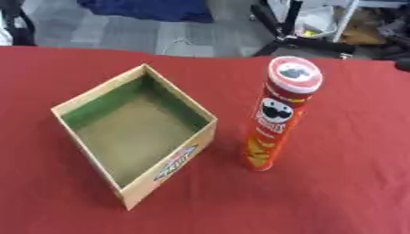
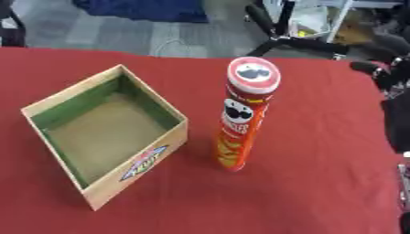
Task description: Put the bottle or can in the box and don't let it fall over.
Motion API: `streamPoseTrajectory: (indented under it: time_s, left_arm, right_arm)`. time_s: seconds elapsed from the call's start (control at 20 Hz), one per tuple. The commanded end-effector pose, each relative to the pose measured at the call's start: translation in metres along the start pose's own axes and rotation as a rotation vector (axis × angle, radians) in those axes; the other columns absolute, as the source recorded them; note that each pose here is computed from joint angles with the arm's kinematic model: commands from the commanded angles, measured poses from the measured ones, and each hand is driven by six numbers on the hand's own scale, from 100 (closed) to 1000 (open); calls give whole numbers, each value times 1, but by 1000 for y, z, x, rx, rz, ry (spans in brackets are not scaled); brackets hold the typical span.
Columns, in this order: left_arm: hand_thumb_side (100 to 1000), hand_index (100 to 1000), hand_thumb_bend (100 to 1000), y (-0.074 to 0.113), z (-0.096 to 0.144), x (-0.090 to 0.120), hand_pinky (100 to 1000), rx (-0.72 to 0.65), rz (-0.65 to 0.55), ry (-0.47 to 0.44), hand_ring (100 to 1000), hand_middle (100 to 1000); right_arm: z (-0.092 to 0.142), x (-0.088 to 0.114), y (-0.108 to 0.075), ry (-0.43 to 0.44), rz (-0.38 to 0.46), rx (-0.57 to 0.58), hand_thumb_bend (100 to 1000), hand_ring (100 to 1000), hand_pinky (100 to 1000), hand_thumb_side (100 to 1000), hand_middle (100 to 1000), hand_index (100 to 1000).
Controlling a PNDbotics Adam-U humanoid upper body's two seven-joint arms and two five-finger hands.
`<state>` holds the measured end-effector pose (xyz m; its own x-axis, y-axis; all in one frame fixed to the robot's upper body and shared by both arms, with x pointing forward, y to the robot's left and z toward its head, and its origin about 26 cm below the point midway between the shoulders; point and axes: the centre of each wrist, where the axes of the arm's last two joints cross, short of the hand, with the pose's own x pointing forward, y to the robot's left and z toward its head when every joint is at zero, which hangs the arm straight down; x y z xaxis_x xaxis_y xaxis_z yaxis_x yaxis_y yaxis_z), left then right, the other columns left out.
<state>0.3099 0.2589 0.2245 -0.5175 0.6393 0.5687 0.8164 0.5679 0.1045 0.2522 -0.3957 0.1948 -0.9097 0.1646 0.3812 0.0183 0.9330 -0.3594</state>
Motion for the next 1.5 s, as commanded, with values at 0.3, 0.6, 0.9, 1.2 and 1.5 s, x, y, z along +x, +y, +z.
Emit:
streamPoseTrajectory:
  time_s: [0.3,0.6,0.9,1.2,1.5]
  left_arm:
    - [653,923,100,0,-2,9,531,-35,-32,22,742,826]
    - [650,920,100,0,0,8,525,-42,-35,34,739,824]
    - [652,922,100,-1,1,8,525,-38,-37,46,739,825]
    - [652,920,100,-1,-1,7,525,-41,-29,45,740,824]
    - [652,912,100,-2,-2,6,525,-45,-23,45,740,823]
  right_arm:
    - [-41,20,-28,-86,206,237,100,906,862,580,862,953]
    - [-58,22,-26,-85,241,382,100,911,877,572,866,952]
    - [-74,22,-20,-106,226,477,100,914,883,568,870,953]
    - [-78,8,-20,-81,201,526,100,912,879,582,864,950]
    - [-83,-4,-23,-76,209,631,100,924,902,633,884,970]
